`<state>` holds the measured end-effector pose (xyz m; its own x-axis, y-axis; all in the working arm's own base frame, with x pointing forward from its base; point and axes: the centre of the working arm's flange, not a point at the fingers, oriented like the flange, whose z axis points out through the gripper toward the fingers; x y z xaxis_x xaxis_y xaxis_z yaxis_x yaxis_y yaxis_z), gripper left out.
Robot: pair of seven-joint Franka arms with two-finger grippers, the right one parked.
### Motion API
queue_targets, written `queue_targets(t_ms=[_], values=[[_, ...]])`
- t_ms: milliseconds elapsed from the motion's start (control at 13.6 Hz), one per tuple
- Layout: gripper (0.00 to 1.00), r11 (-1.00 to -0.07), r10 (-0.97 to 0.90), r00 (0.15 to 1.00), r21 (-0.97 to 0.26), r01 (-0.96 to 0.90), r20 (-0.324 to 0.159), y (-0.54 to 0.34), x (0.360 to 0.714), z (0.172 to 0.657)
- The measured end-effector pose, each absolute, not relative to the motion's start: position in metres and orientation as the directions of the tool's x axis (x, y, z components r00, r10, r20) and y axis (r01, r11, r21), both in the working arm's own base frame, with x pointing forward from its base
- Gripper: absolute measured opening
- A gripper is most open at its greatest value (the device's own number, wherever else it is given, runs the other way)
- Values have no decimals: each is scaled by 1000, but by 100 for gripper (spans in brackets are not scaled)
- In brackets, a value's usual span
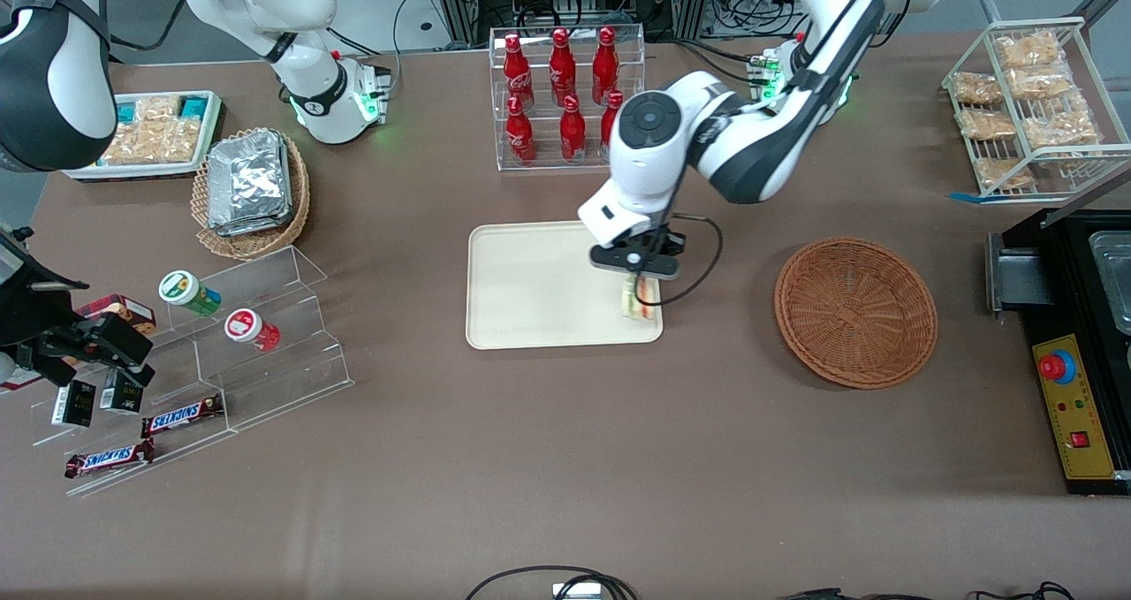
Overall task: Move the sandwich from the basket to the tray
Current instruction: 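Carry the held sandwich with the left gripper over the cream tray, then lower the sandwich onto the tray and open the left gripper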
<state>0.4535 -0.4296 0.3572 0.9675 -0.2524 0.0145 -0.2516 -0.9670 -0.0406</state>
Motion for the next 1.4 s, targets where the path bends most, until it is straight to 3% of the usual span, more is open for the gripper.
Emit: queue_targets(t_ms=[882, 1176, 1250, 1397], values=[[16, -978, -208, 973, 2, -209, -105, -455, 439, 251], [15, -977, -206, 971, -36, -212, -117, -459, 430, 227], [20, -976, -207, 971, -40, -213, -121, -459, 429, 223], [39, -978, -198, 972, -43, -205, -126, -459, 428, 219]])
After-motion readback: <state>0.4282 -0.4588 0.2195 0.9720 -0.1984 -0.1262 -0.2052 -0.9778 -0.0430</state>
